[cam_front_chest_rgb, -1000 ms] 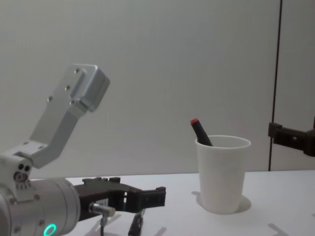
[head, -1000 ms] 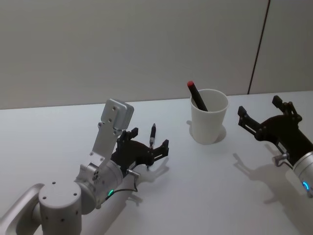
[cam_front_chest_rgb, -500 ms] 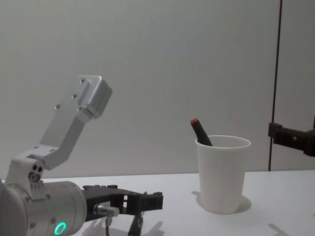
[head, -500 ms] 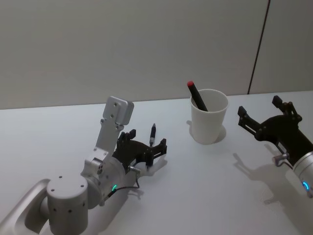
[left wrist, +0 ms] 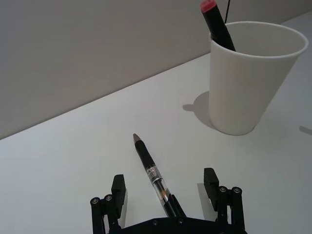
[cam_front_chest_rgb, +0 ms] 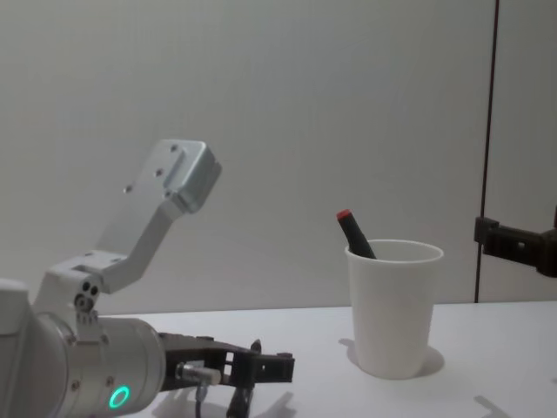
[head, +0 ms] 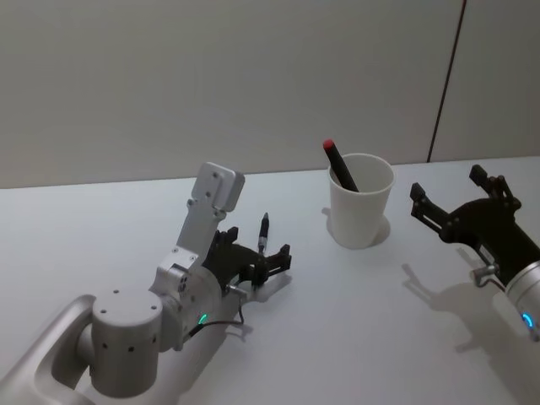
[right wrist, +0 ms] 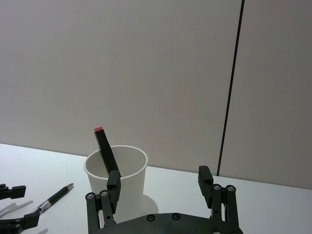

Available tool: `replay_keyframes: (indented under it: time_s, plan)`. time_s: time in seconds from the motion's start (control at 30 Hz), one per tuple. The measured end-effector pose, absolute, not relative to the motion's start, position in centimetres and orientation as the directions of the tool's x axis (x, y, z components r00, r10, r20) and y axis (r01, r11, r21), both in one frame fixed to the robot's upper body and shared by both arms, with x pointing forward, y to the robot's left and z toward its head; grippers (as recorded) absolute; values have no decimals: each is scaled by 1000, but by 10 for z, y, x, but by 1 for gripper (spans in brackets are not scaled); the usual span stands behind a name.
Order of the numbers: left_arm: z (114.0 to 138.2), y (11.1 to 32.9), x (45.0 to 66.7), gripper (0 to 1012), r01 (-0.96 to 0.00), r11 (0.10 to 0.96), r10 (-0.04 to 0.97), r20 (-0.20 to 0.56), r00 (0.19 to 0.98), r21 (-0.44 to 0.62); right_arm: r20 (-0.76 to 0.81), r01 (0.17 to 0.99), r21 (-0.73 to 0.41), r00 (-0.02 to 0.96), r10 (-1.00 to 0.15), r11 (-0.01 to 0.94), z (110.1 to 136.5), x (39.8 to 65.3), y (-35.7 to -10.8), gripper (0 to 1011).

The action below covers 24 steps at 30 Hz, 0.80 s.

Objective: Place the pen into the pen holder.

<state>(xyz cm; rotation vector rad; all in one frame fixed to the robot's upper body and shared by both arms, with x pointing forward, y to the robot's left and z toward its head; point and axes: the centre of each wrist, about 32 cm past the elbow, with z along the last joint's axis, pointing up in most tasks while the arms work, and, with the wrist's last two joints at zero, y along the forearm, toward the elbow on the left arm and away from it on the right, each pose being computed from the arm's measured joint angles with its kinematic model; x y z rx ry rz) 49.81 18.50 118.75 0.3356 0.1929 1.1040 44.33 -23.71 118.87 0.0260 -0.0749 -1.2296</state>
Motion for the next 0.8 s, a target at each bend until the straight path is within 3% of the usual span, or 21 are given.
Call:
replay_keyframes:
  time_s: [0.8]
  plan:
    - [1205, 170, 497, 1001, -821, 385, 898, 34, 438, 421, 43, 940, 60, 333, -942, 335, 1189, 443, -237, 1001]
